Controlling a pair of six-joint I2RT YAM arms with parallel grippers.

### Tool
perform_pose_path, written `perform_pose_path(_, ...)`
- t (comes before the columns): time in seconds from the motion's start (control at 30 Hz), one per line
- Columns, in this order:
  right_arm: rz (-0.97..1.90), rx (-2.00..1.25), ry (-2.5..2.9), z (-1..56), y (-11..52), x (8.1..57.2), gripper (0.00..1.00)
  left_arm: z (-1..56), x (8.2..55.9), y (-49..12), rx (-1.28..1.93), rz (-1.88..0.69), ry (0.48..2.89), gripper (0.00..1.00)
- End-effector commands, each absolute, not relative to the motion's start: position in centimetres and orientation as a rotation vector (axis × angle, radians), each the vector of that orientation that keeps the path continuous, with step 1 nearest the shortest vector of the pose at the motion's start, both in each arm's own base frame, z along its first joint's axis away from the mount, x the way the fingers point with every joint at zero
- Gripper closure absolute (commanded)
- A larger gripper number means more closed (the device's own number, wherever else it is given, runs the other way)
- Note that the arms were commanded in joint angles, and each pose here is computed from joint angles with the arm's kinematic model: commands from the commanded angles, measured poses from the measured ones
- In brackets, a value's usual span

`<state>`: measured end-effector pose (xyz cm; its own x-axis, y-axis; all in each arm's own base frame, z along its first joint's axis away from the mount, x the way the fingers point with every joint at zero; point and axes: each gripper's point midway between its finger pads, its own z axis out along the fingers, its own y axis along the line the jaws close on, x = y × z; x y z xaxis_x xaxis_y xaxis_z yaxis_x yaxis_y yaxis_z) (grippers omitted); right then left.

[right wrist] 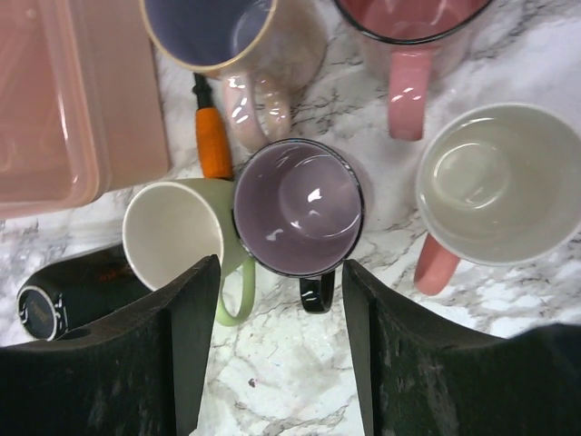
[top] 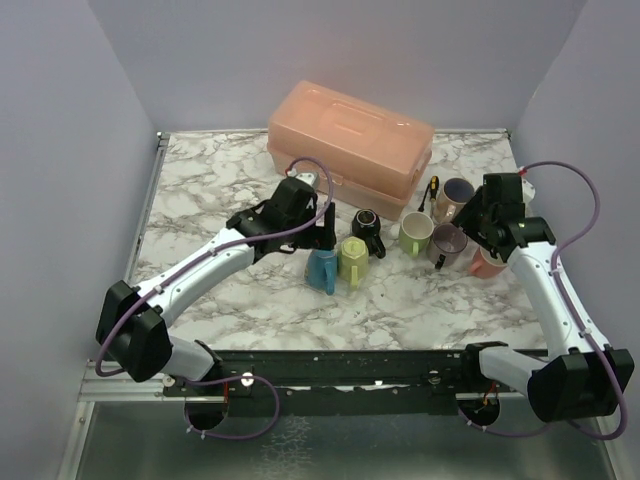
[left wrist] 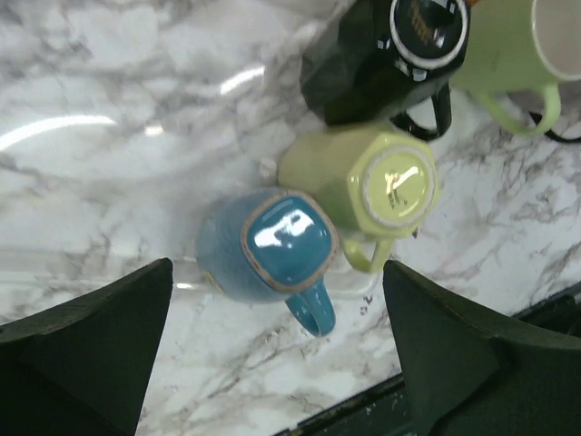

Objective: Turn the mug right side up

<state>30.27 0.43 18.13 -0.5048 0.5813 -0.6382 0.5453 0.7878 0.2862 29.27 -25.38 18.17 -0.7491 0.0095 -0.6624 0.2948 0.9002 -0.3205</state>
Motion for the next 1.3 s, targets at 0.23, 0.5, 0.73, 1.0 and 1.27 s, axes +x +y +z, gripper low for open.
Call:
perform_pose_path(0.23,0.202,0.674,2.290,16.7,2.8,30.5,0.40,13.0,21.9,-26.4,0.105,-0.568,2.577,0.01)
perform_pose_path(0.5,0.200,0.687,2.295,16.3,2.7,29.2,0.39,11.2,24.2,-24.7,0.135,-0.344,2.536,0.07)
perform_pose_path(0.73,0.242,0.691,2.320,17.3,3.4,29.1,0.40,9.6,24.7,-23.9,0.263,-0.227,2.555,0.09)
perform_pose_path(1.0,0.287,0.753,2.278,17.3,3.6,28.3,0.40,9.6,26.2,-21.7,0.227,-0.117,2.532,0.26)
perform_pose_path(1.27,0.277,0.738,2.292,17.0,3.6,28.8,0.40,8.9,27.1,-22.6,0.316,-0.112,2.550,0.36)
